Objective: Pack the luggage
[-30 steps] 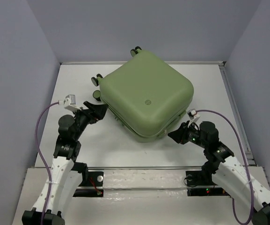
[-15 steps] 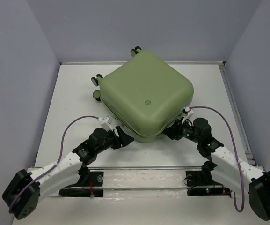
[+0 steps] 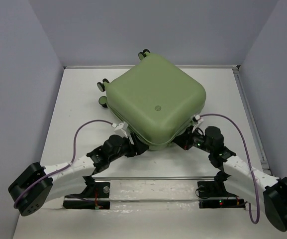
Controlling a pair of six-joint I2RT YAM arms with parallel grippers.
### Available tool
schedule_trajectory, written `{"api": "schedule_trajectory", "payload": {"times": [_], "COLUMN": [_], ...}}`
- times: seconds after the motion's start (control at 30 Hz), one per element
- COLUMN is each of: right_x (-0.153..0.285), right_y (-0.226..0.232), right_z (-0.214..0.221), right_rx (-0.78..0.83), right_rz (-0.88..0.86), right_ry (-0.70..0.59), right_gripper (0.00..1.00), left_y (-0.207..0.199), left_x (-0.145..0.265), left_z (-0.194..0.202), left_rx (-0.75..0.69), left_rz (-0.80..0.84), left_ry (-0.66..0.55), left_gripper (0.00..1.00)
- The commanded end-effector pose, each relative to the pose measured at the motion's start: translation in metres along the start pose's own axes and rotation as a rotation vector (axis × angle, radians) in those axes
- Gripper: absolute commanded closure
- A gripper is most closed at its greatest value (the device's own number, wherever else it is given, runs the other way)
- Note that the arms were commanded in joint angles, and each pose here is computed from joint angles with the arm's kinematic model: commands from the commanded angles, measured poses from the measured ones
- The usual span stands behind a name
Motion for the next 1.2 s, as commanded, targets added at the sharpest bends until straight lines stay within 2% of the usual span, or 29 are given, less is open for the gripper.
{"api": "schedule_trajectory", "payload": {"times": [0.0,0.07,0.1,0.23,0.4,0.53,0.63,0.73,0.83,0.93,1.03,1.07,1.1,1.17], "right_x": [0.004,0.009,0.013,0.026,0.029,0.002,-0.035,-0.056,-0.078,-0.09,-0.087,-0.083,-0.08,-0.068], "right_y": [0.023,0.033,0.036,0.058,0.098,0.13,0.149,0.167,0.174,0.169,0.165,0.158,0.155,0.148], "right_z": [0.003,0.003,0.014,0.033,0.062,0.048,0.012,-0.02,-0.047,-0.052,-0.045,-0.034,-0.029,-0.018], "right_rx": [-0.004,-0.014,-0.034,-0.044,-0.016,0.049,0.083,0.083,0.114,0.137,0.121,0.112,0.101,0.08], "right_rz": [-0.04,-0.013,0.009,0.041,-0.009,0.04,0.119,0.103,0.166,0.24,0.24,0.244,0.243,0.221], "right_ry": [0.027,0.03,0.093,0.212,0.37,0.315,0.18,0.033,-0.102,-0.166,-0.156,-0.133,-0.121,-0.099], "right_gripper": [0.93,0.93,0.93,0.93,0.93,0.93,0.93,0.93,0.93,0.93,0.93,0.93,0.93,0.93], "left_y": [-0.048,-0.055,-0.059,-0.07,-0.081,-0.092,-0.095,-0.093,-0.089,-0.081,-0.062,-0.058,-0.054,-0.043], "left_x": [-0.013,-0.022,-0.029,-0.04,-0.057,-0.067,-0.07,-0.07,-0.071,-0.065,-0.053,-0.041,-0.033,-0.009], "left_z": [-0.032,-0.034,-0.036,-0.036,-0.035,-0.034,-0.033,-0.033,-0.033,-0.038,-0.056,-0.065,-0.075,-0.102], "left_rx": [-0.026,-0.034,-0.034,-0.025,-0.029,-0.033,-0.042,-0.051,-0.055,-0.051,-0.045,-0.044,-0.041,-0.037], "left_rz": [0.131,0.134,0.143,0.171,0.178,0.197,0.2,0.192,0.18,0.17,0.128,0.126,0.116,0.095], "left_ry": [-0.149,-0.146,-0.145,-0.145,-0.127,-0.119,-0.114,-0.119,-0.122,-0.135,-0.153,-0.181,-0.206,-0.267], "left_gripper": [0.28,0.28,0.28,0.29,0.3,0.3,0.3,0.3,0.3,0.29,0.19,0.09,0.05,0.01]}}
Point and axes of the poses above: each gripper's point midway between its finger pads, its own x axis back along the fingers, its own y axis along the line the jaws close on, z = x × y, the point moved 7 cm from there along x, back along the fingers, and after that the axes turned 9 degrees about x, right-handed, at the moved point
